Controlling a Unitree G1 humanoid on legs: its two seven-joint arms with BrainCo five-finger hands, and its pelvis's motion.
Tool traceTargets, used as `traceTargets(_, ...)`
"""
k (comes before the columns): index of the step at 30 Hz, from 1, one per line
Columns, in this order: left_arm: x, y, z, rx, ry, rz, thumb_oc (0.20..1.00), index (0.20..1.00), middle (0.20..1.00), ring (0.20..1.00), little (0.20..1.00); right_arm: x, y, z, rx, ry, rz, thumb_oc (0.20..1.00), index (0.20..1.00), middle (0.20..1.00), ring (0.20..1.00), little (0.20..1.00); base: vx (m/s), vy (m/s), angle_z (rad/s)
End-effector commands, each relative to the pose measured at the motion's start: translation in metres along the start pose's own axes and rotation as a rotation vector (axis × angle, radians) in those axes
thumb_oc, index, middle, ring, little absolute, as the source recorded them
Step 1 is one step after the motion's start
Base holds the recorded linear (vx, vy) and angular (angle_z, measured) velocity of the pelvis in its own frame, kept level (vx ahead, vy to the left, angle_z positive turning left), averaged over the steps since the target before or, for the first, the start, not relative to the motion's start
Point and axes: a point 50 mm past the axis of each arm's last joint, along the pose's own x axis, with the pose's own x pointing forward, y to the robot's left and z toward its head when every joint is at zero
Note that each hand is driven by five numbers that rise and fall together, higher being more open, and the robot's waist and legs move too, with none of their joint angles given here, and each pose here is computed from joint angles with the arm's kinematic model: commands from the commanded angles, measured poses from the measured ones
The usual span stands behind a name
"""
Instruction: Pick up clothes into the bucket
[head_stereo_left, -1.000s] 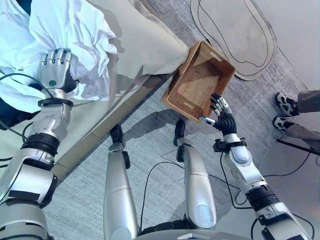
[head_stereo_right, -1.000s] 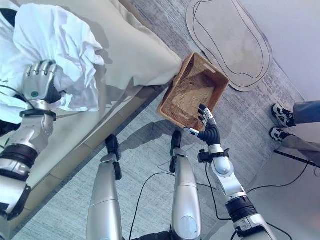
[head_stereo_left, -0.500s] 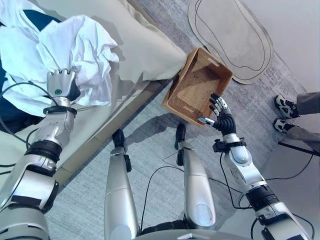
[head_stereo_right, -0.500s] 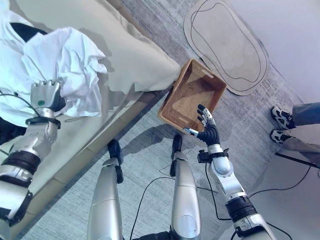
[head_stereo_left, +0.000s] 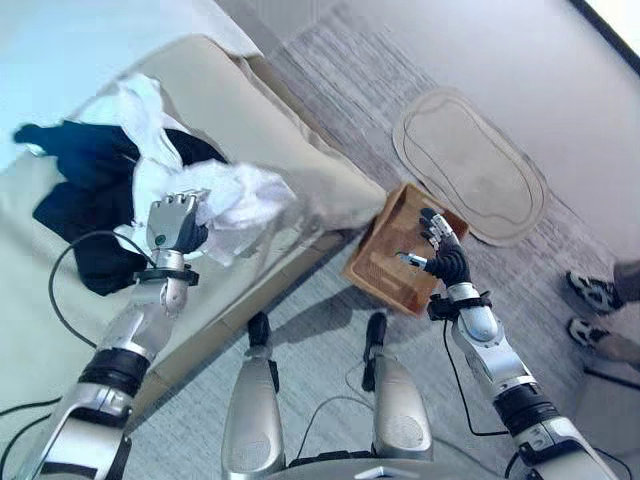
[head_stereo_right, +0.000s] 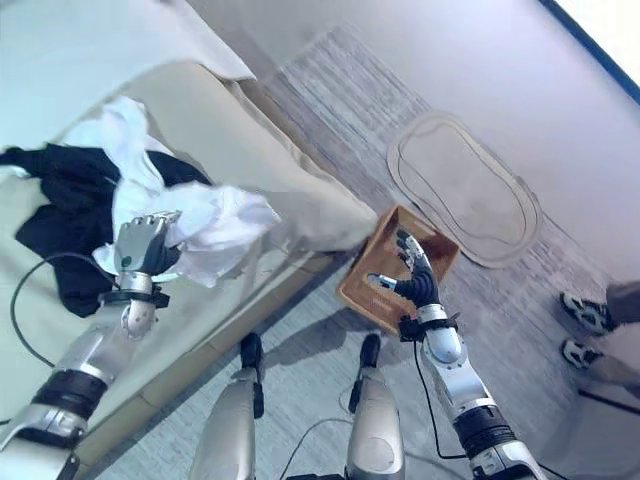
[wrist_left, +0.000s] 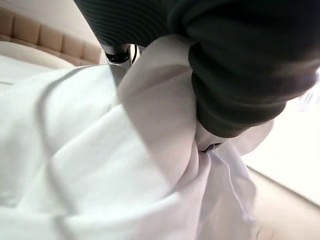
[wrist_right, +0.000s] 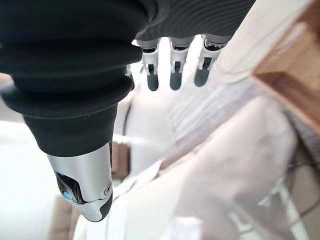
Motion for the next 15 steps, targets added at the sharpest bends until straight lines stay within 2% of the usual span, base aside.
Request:
traceTargets(1,0.004,0.022,0.024,-0.192,-0.116,0.098,0.200,0.200,0.200,0.200,0.200,-0.006,-0.012,-0.002,-0.064,-0.007,-0.027,1.000,1.000,1.000,1.000,1.000,0.03,-0.031,0.10)
traceTargets(10,-0.002,0.043,0.061,-0.461,-0.266,0.084,0.200,0.200,0.200,0.200,0.200,-0.005,-0.002,-0.006,-0.124,0.022,0.048,1.000,1.000,1.000,1.000,1.000,0.05,-0.044,0.09)
traceTargets(15,0.001,0.056,0.081,-0.662,-0.344,0.084,0.200,0.200,0.200,0.200,0.200,-0.001,0.012,0.005,-0.173,-0.026,0.174,1.000,1.000,1.000,1.000,1.000,0.06,-0.044,-0.01)
